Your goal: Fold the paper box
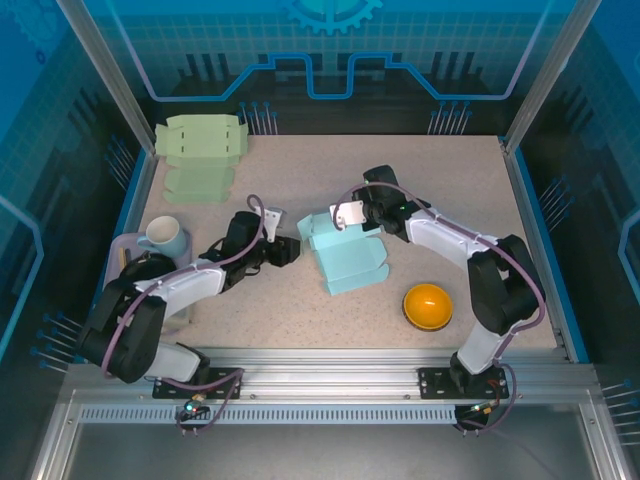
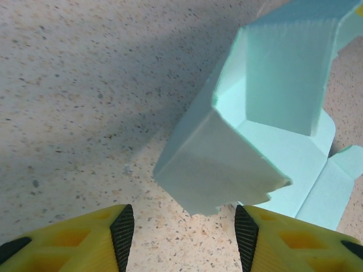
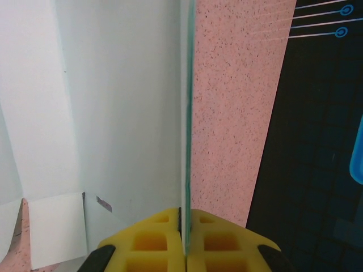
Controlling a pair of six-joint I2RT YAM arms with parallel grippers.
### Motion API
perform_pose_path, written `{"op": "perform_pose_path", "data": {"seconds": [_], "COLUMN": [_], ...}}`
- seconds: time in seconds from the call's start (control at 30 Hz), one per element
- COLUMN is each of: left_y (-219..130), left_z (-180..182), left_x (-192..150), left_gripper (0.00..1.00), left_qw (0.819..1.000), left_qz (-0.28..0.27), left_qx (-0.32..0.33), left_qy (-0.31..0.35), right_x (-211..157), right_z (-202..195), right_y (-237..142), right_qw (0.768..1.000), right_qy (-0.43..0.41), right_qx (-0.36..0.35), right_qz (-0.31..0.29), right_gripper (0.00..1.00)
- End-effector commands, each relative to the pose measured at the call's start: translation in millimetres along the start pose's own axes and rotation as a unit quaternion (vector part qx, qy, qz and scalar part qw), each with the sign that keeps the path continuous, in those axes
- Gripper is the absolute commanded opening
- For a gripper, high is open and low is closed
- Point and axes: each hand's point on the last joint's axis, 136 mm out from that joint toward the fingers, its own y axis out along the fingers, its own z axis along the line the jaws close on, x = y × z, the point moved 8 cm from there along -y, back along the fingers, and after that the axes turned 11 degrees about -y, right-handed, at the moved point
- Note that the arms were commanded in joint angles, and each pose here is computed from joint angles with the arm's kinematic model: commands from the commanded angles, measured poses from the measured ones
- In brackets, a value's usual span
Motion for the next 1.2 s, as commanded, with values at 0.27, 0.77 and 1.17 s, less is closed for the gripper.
{"op": "perform_pose_path", "data": {"seconds": [0.27,0.77,1.17], "left_y": [11,18,16], "left_z": [-10,-30,-25], "left_x": [10,-5,-25], "left_gripper": [0.50,0.50,0.45], "left_qw": [0.998,0.993,0.994], "left_qz": [-0.007,0.010,0.019], "left_qx": [-0.023,-0.097,-0.073], "left_qy": [0.050,0.073,0.075], "right_x": [8,16,21], "right_z": [16,16,25], "right_y": [5,1,-6], "right_qw": [1.000,0.997,0.989], "right_qy": [0.001,-0.006,0.015], "right_qx": [-0.002,-0.076,-0.144], "right_qz": [-0.018,0.009,0.039], "right_gripper": [0.00,0.00,0.00]}}
